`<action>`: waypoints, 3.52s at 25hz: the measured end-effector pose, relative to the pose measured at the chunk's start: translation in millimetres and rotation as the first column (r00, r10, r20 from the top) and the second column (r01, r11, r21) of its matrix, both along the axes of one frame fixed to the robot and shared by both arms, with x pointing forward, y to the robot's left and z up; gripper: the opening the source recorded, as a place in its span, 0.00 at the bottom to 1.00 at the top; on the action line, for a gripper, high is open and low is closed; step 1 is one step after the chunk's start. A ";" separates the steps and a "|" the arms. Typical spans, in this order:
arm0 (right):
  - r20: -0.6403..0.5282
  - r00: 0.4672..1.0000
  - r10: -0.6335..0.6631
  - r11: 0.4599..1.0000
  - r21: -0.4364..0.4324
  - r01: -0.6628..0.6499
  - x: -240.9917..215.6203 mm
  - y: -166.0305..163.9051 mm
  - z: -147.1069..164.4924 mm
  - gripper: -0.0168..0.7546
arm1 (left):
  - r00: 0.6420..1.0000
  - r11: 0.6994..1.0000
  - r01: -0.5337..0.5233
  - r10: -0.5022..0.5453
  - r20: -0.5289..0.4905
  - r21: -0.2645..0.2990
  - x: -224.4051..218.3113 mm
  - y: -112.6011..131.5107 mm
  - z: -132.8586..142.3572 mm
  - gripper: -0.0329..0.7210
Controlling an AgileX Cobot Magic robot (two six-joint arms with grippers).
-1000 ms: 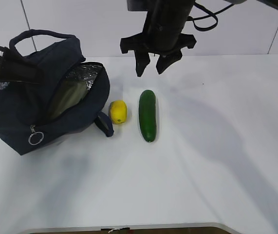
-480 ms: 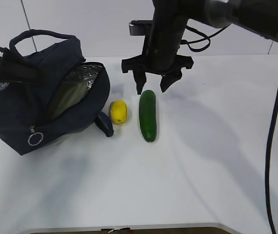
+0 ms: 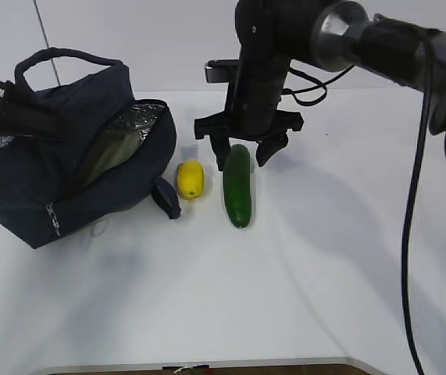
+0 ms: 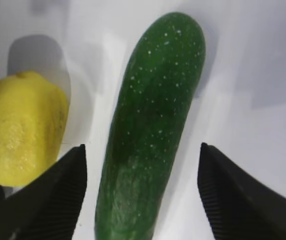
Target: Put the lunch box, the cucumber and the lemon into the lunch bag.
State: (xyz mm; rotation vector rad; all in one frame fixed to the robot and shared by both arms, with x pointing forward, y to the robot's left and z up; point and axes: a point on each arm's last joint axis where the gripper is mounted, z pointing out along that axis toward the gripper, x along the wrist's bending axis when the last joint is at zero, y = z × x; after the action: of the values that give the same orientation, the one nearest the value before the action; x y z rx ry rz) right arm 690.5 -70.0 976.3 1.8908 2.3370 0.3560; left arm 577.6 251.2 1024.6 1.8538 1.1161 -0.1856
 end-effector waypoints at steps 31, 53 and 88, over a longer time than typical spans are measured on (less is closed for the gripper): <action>-0.028 1.000 -0.003 1.000 -0.015 0.003 6.3 3.1 -32.8 0.74 | 1.000 1.000 0.000 0.000 -0.001 0.002 -0.1 0.1 -0.2 0.03; -0.056 0.998 0.000 1.000 -0.027 -0.002 4.9 2.6 -35.1 0.45 | 1.000 1.000 0.002 -0.002 -0.001 0.005 -0.2 0.2 -0.4 0.03; -0.094 0.968 0.234 0.775 0.620 -0.127 -19.5 54.8 36.6 0.45 | 0.999 0.997 -0.048 0.048 0.003 -0.066 3.6 -1.8 4.8 0.03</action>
State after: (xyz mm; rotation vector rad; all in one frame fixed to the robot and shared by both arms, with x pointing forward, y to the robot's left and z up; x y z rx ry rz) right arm 670.9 -15.2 1012.9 1.9855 2.7617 1.1480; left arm 581.2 249.4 1029.3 1.7670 1.1375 -0.1884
